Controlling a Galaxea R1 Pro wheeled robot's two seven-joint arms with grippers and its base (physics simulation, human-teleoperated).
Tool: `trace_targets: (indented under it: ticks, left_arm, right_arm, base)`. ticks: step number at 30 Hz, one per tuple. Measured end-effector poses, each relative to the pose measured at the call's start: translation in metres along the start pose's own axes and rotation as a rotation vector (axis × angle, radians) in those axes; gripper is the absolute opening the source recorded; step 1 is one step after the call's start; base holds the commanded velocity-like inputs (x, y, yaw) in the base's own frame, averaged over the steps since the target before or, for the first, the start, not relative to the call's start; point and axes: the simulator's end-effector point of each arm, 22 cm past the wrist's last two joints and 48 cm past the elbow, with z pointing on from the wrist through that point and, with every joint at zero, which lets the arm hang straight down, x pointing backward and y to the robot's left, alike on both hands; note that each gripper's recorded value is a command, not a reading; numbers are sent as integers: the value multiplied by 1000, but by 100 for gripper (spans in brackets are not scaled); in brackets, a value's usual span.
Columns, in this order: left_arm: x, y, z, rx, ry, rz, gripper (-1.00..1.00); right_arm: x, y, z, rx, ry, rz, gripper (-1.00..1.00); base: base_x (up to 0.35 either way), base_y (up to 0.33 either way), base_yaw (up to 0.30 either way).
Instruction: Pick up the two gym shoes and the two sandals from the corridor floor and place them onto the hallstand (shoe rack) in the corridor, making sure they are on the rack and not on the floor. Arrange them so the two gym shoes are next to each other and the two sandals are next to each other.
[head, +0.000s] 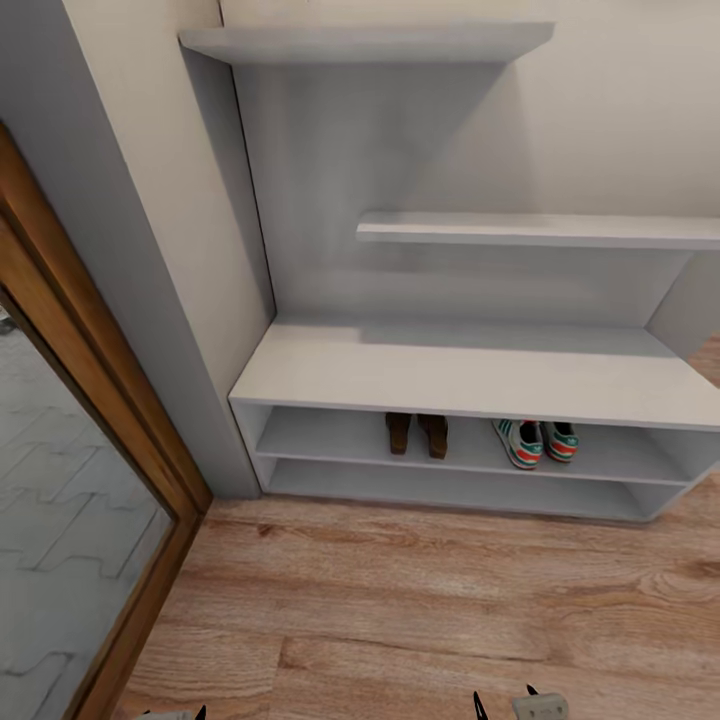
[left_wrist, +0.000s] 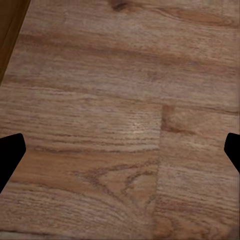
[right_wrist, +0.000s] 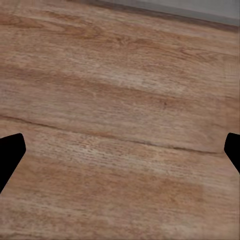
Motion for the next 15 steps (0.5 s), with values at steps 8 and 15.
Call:
trace_targets:
  ticks: [8, 15]
  left_arm:
    - [-13, -2, -10, 1, 0, -2, 100]
    - [-23, -3, -19, 2, 1, -2, 100]
  right_arm:
    - [-14, -1, -9, 0, 0, 0, 100]
    - [-25, -3, -17, 0, 1, 0, 100]
  base:
    - [0, 0, 0]
    - [0, 0, 0]
